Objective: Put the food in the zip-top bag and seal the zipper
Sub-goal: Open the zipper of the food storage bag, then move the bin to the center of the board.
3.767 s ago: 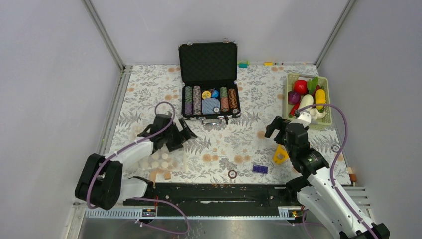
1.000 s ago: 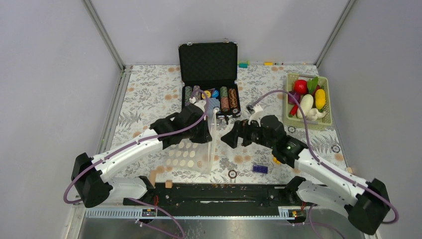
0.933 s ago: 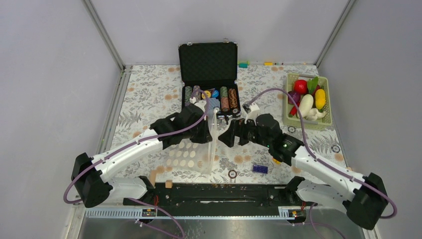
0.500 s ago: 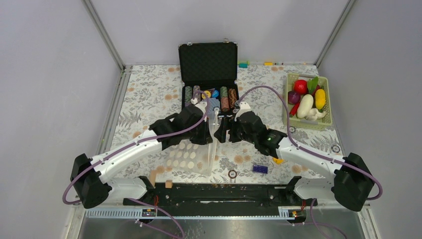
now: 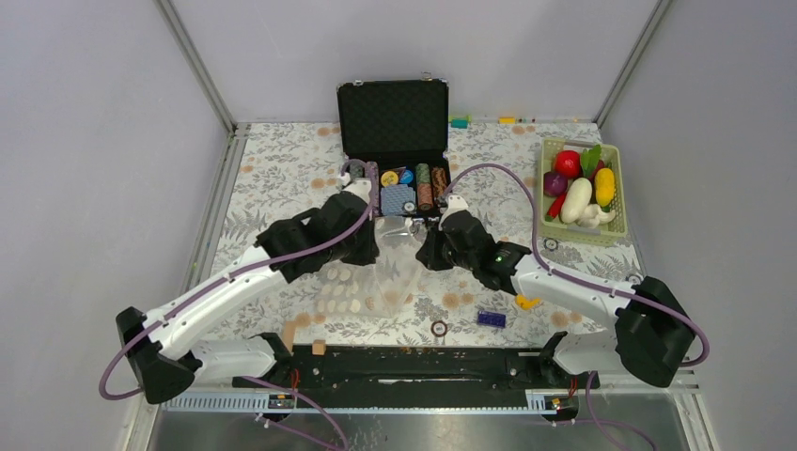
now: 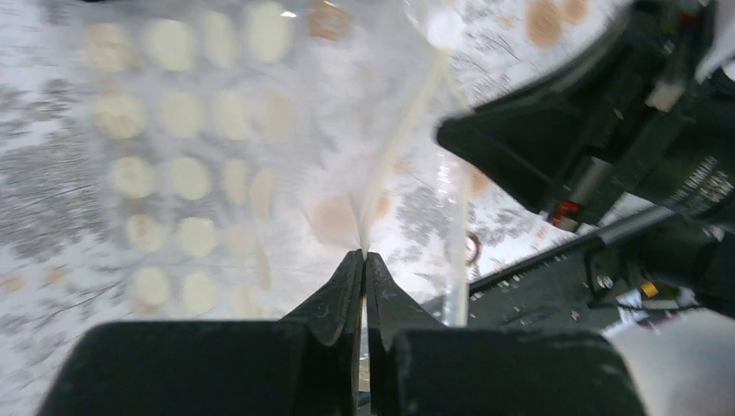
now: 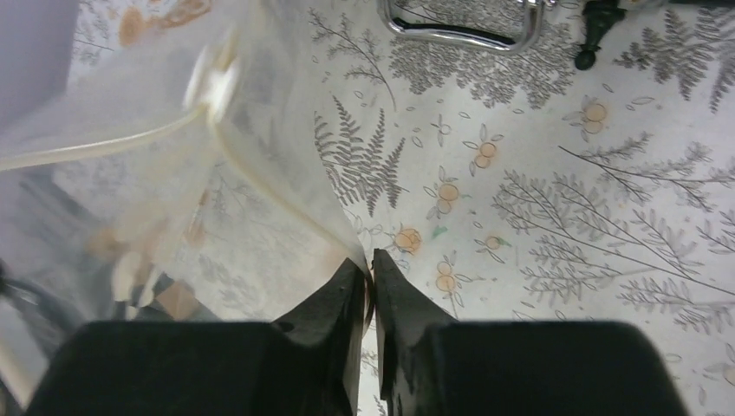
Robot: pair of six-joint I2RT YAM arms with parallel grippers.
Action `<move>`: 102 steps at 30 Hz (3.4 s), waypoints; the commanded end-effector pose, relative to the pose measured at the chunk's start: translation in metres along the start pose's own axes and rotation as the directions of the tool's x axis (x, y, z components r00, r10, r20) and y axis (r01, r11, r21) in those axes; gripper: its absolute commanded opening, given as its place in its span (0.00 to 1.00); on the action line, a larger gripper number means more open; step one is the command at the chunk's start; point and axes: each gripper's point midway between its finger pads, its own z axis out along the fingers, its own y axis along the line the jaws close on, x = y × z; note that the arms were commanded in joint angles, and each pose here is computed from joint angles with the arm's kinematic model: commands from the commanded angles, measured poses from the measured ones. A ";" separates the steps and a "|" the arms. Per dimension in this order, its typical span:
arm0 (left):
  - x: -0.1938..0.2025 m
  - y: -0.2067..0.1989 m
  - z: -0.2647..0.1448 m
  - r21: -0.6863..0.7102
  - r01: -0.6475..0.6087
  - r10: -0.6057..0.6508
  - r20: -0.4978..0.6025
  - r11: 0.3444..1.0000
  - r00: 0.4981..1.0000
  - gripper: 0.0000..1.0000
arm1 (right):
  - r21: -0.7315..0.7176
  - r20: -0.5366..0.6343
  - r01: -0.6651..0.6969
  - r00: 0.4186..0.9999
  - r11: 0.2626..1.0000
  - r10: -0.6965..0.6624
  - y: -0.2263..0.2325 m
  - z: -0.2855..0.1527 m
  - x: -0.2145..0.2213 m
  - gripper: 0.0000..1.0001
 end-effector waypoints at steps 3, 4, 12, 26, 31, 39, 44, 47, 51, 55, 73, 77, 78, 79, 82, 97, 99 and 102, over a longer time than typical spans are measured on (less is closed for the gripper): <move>-0.023 0.075 -0.059 -0.381 0.047 0.007 0.139 0.923 0.990 0.00 | 0.187 0.036 0.132 0.989 0.973 -0.141 -0.025 -0.042 -0.026 0.12; -0.023 0.084 -0.064 -0.421 0.055 0.009 0.147 0.905 0.989 0.01 | 0.219 0.047 0.147 0.986 0.965 -0.161 -0.030 -0.048 -0.032 0.11; -0.010 0.109 -0.063 -0.553 0.027 0.032 0.097 0.833 0.995 0.08 | 0.249 0.050 0.217 0.970 0.944 -0.237 -0.034 -0.082 -0.043 0.00; -0.003 0.002 0.005 0.000 -0.056 0.056 0.013 0.998 0.998 0.70 | -0.025 0.029 0.178 0.984 0.984 -0.177 0.025 -0.070 -0.041 0.00; -0.002 -0.032 0.019 0.175 -0.032 0.030 0.017 0.984 0.999 0.84 | -0.020 0.028 0.084 0.996 0.996 -0.084 0.029 -0.068 -0.043 0.00; -0.003 -0.028 0.041 0.017 -0.078 0.078 -0.027 0.997 0.997 0.72 | -0.010 0.032 0.045 0.998 0.999 -0.044 0.028 -0.071 -0.043 0.00; -0.010 0.017 0.023 -0.259 -0.113 0.112 -0.021 0.959 0.994 0.28 | 0.066 0.042 0.109 0.993 0.992 -0.112 0.011 -0.076 -0.046 0.00; -0.022 0.052 -0.007 -0.449 -0.094 0.115 0.019 0.889 0.993 0.07 | 0.170 0.047 0.153 0.986 0.974 -0.163 -0.010 -0.083 -0.049 0.00; -0.034 0.079 -0.044 -0.583 -0.082 0.138 0.052 0.809 0.989 0.00 | 0.277 0.044 0.178 0.979 0.944 -0.197 -0.034 -0.088 -0.052 0.00; -0.039 0.094 -0.065 -0.641 -0.087 0.171 0.069 0.763 0.983 0.00 | 0.341 0.020 0.174 0.981 0.924 -0.192 -0.057 -0.086 -0.055 0.00; -0.047 0.007 0.049 -0.279 0.012 0.016 0.097 0.960 0.995 0.00 | 0.170 0.138 0.177 0.970 0.969 -0.201 -0.032 -0.096 -0.097 0.99; -0.047 0.011 0.058 -0.280 0.021 0.004 0.087 0.960 0.996 0.00 | 0.339 0.227 0.023 0.968 0.941 -0.105 -0.082 -0.133 -0.124 1.00; -0.046 0.012 0.060 -0.276 0.023 0.000 0.082 0.961 0.997 0.00 | 0.383 0.251 -0.031 0.965 0.923 -0.072 -0.098 -0.141 -0.130 1.00; -0.045 0.013 0.062 -0.269 0.021 -0.001 0.075 0.963 0.997 0.00 | 0.428 0.272 -0.081 0.961 0.900 -0.043 -0.114 -0.145 -0.134 1.00; -0.045 0.016 0.065 -0.253 0.026 -0.009 0.070 0.967 0.998 0.00 | 0.530 0.277 -0.161 0.961 0.833 0.009 -0.159 -0.145 -0.147 1.00; -0.030 0.029 0.055 -0.208 0.030 -0.018 0.059 0.978 0.998 0.00 | 0.797 0.007 -0.146 0.973 0.587 0.232 -0.322 -0.069 -0.150 0.80; -0.029 0.031 0.054 -0.212 0.019 -0.008 0.053 0.977 0.999 0.00 | 0.801 -0.017 -0.137 0.968 0.583 0.251 -0.326 -0.064 -0.140 0.80; -0.029 0.033 0.054 -0.224 0.017 -0.004 0.057 0.975 0.998 0.00 | 0.757 -0.073 -0.134 0.955 0.640 0.286 -0.320 -0.051 -0.121 0.59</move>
